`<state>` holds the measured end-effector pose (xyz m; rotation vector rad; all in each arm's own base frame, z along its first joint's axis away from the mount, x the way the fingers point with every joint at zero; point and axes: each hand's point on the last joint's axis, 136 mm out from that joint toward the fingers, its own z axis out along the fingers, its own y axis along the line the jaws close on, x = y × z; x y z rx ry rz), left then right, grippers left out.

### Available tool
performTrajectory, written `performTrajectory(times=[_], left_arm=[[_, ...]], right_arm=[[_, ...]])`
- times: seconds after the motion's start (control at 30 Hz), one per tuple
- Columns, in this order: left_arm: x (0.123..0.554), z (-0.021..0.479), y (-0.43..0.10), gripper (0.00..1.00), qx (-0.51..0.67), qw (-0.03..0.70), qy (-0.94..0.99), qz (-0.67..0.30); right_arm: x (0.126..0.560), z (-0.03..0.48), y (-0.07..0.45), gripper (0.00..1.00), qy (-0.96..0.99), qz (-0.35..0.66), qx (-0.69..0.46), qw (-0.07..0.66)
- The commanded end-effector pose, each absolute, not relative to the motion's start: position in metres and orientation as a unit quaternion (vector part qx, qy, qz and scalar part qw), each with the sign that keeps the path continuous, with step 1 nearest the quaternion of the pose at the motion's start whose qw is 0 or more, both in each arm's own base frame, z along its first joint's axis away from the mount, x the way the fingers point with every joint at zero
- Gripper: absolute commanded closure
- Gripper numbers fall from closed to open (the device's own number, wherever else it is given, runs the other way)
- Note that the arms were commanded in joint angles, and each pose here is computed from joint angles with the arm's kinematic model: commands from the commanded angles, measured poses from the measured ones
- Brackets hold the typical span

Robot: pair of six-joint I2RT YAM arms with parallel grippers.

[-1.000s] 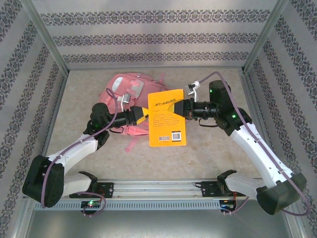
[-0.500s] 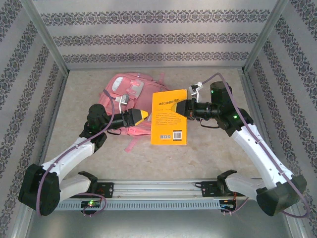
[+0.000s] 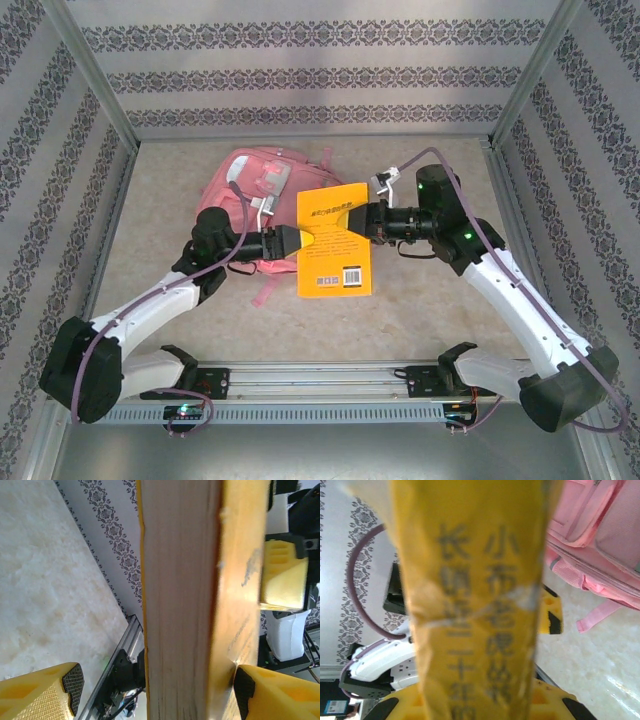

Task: Pack the student bag

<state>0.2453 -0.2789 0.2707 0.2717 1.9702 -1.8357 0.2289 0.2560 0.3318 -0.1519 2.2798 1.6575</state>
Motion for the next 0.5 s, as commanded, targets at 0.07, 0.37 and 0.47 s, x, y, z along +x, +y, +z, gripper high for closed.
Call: performTrajectory(times=[0.07,0.37,0.47], left_arm=[[0.237,0.304,-0.285,0.24,0.13,0.226,0.647,-0.716],[0.231,0.321,-0.285,0.47,0.13,0.212,0.6,-0.761],[0.23,0.317,-0.283,0.56,0.129,0.211,0.602,-0.759]], right_arm=[[0.217,0.371,0.262,1.0,0.75,0.631,-0.095,0.176],[0.227,0.359,0.252,1.0,0.756,0.625,-0.072,0.183],[0.231,0.357,0.248,1.0,0.758,0.622,-0.069,0.185]])
